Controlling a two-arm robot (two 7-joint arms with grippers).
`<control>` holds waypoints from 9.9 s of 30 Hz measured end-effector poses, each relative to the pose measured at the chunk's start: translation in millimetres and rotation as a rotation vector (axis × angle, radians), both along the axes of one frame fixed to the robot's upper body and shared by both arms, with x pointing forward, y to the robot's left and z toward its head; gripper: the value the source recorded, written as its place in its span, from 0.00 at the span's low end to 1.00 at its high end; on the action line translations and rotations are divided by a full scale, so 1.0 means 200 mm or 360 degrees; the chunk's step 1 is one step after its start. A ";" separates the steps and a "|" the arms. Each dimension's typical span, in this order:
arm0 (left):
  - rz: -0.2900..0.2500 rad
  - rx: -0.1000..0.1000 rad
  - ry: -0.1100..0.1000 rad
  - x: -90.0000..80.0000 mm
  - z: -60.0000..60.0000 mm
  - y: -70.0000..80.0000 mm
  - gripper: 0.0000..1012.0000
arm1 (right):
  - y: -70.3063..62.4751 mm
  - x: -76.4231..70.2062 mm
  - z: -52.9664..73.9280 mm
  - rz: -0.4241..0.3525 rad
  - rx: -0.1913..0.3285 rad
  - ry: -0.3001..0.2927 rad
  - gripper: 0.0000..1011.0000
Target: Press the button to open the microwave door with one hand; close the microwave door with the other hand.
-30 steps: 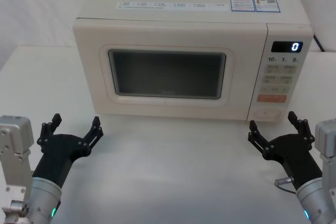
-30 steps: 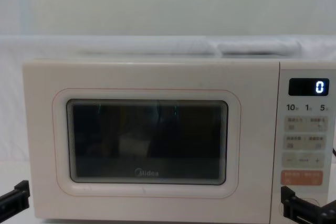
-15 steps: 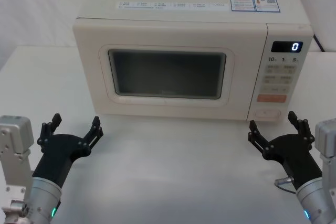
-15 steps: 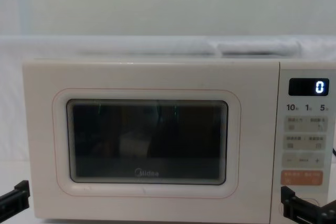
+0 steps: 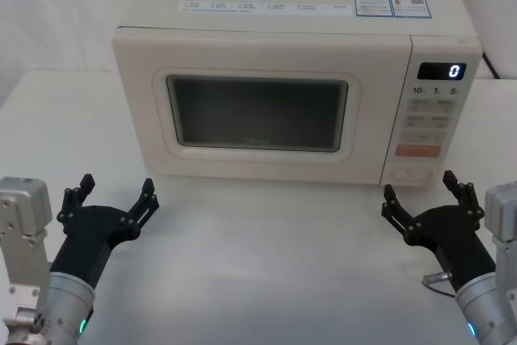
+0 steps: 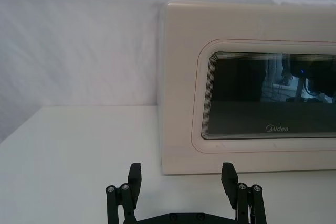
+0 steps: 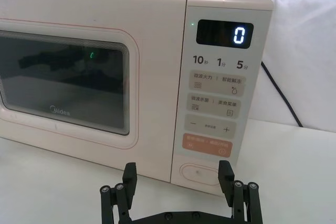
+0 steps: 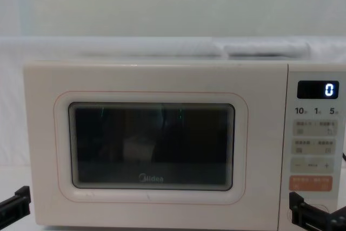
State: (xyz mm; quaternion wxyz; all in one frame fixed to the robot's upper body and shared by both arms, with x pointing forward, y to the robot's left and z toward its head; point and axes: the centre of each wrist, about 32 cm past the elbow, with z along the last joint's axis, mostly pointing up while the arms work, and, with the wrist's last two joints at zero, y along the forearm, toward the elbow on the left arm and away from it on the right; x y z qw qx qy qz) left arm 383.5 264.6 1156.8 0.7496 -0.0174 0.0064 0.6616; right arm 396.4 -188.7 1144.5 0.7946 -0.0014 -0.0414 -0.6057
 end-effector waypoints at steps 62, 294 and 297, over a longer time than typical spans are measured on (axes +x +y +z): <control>0.0000 0.0000 0.0000 0.00 0.00 0.00 0.99 | 0.00 0.00 0.00 0.0005 -0.0002 -0.0001 0.00; 0.0000 0.0000 0.0000 0.00 0.00 0.00 0.99 | -0.17 0.10 -0.08 0.0005 0.0161 -0.0013 0.99; 0.0000 0.0000 0.0000 0.00 0.00 0.00 0.99 | -0.17 0.10 -0.08 0.0005 0.0161 -0.0013 0.99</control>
